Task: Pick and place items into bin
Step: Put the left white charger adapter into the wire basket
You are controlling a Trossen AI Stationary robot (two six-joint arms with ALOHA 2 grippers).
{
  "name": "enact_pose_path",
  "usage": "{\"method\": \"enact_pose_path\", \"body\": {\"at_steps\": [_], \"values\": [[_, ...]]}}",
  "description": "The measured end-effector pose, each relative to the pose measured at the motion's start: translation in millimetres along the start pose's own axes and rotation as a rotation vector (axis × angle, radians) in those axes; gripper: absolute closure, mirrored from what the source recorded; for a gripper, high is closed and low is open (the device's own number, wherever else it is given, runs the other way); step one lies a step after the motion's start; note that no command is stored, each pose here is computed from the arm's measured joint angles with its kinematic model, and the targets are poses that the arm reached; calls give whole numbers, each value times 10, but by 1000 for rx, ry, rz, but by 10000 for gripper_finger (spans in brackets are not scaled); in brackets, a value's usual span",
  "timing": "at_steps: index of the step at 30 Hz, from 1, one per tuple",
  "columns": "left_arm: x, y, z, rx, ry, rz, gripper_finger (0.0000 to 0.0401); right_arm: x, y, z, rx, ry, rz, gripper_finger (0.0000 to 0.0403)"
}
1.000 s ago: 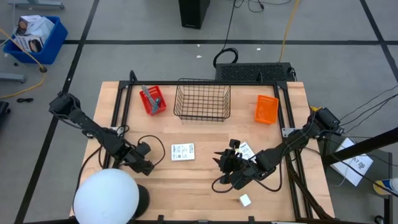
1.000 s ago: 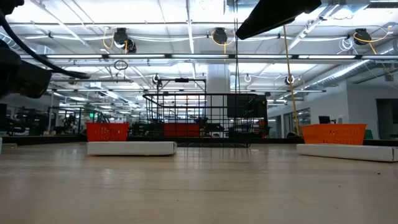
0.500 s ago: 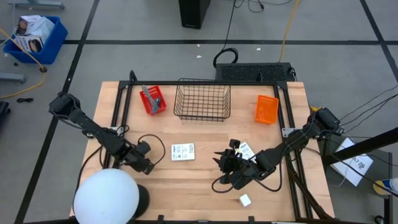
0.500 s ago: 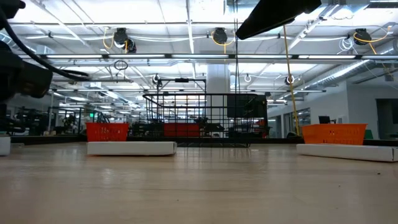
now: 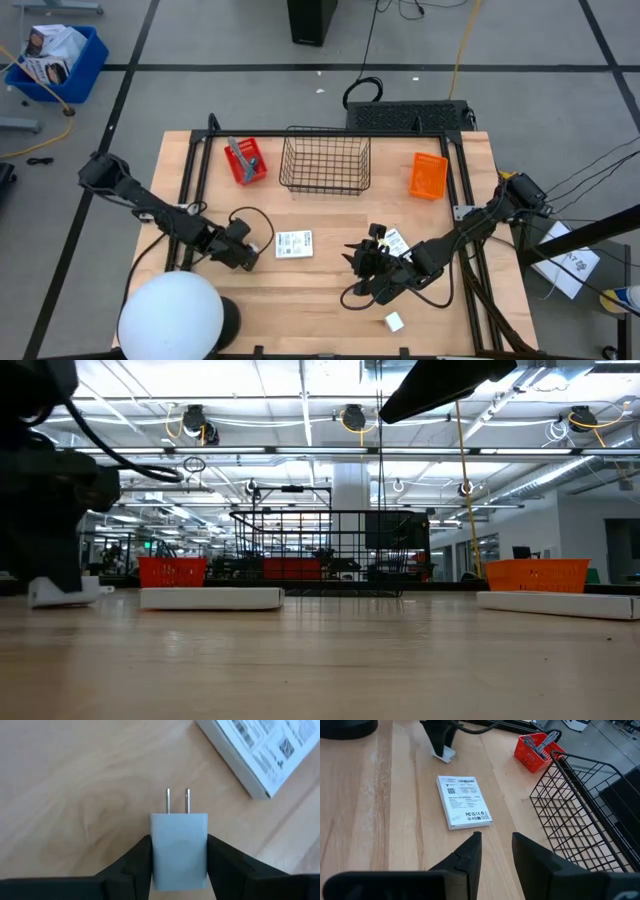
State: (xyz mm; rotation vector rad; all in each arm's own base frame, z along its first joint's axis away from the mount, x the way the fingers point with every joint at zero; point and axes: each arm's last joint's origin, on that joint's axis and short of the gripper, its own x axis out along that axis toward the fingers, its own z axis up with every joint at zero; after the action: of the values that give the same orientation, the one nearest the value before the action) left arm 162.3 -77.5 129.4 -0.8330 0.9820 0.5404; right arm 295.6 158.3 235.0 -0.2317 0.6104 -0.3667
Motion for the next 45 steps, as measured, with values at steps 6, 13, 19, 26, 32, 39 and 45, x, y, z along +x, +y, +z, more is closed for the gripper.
{"method": "enact_pose_path", "body": {"at_steps": [6,13,19,26,32,39,45], "values": [[19,-32,99,5,-34,-40,229,0,0,0,2,0,0,303],[10,-172,238,34,-132,-180,245,0,0,0,4,0,0,303],[-12,-261,387,58,-218,-281,235,0,0,0,12,0,0,303],[-59,-348,558,94,-331,-386,244,0,0,0,24,0,-1,303],[-138,-430,725,122,-451,-503,236,0,0,0,38,0,-1,303],[-243,-462,942,129,-613,-594,232,0,0,0,38,0,-1,303],[-310,-420,1135,121,-739,-612,230,4,0,-9,39,-1,-2,303]]}}
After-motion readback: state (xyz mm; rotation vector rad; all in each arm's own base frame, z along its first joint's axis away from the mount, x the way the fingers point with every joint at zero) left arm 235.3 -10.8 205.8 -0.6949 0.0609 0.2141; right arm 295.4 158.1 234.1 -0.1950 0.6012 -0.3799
